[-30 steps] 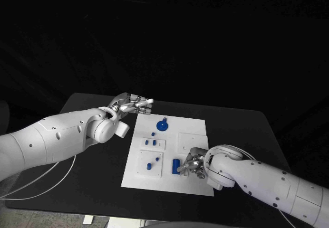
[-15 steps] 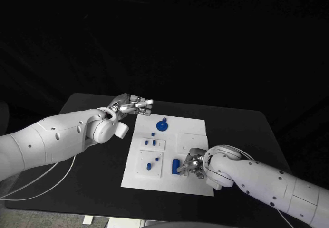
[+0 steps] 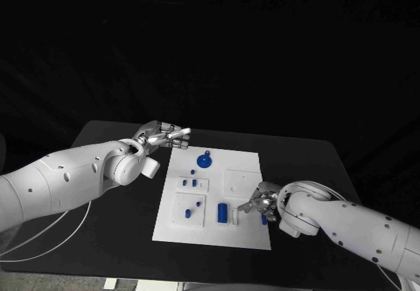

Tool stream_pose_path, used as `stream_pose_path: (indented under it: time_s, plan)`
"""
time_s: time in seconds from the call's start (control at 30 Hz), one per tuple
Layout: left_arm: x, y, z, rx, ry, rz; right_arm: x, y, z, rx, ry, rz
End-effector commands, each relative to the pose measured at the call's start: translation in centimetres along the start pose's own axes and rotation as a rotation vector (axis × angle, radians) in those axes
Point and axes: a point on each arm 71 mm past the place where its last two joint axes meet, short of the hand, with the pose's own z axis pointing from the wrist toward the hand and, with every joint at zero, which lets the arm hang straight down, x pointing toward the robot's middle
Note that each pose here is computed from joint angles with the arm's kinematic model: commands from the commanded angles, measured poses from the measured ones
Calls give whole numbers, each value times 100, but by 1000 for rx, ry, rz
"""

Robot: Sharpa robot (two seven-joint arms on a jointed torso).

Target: Assemble the parts on the task board

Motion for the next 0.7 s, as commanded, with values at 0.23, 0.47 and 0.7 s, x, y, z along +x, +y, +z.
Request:
stream_pose_path:
  time_s: [0.23,0.47,0.7]
  plan:
    - [6,-15,-24,18,3,-4,-208,-444,-51,107,25,-26]
    - [-32,-5,-53,15,-4,-2,-284,-601,-67,157,-16,-66]
    - [-36,-1,-60,12,-2,0,-206,-663,-38,180,-24,-94]
